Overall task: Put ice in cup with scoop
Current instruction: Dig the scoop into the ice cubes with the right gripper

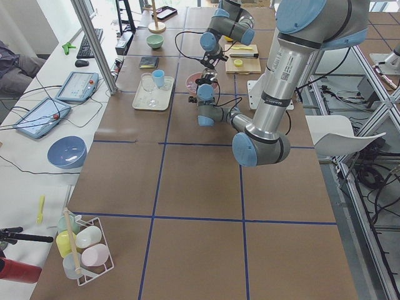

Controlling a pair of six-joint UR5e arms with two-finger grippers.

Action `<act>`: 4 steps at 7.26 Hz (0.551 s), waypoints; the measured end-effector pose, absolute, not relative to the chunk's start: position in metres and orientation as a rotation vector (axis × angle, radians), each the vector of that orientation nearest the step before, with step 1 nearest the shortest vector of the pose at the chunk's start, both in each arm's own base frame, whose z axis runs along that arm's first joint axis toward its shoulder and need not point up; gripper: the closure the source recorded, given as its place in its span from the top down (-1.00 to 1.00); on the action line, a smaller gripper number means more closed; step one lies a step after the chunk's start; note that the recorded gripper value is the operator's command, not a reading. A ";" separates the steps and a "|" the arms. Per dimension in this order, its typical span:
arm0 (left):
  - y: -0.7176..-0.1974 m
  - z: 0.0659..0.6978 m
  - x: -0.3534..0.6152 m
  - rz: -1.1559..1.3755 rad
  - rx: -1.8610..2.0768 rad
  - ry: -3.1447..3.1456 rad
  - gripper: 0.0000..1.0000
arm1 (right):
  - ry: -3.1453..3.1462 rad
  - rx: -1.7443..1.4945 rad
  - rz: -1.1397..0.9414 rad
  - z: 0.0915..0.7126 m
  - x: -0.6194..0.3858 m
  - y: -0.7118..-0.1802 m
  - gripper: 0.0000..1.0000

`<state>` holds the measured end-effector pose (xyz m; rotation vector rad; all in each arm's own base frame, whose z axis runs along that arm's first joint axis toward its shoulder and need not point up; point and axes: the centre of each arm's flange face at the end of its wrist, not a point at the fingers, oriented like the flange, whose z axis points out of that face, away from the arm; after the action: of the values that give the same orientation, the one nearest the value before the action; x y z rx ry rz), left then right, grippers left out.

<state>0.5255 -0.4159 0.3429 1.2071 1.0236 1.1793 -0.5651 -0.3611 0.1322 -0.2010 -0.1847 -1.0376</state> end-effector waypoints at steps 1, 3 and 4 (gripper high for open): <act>-0.416 0.343 0.526 1.179 1.207 1.024 1.00 | -0.198 -0.183 -1.032 0.142 -0.569 -0.363 -1.00; -0.416 0.343 0.526 1.180 1.206 1.023 1.00 | -0.220 -0.154 -1.022 0.160 -0.574 -0.366 -1.00; -0.416 0.343 0.526 1.180 1.206 1.023 1.00 | -0.235 -0.136 -1.018 0.169 -0.575 -0.367 -1.00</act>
<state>0.5258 -0.4159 0.3434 1.2060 1.0233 1.1796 -0.5746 -0.3669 0.1694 -0.1360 -0.2347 -1.0177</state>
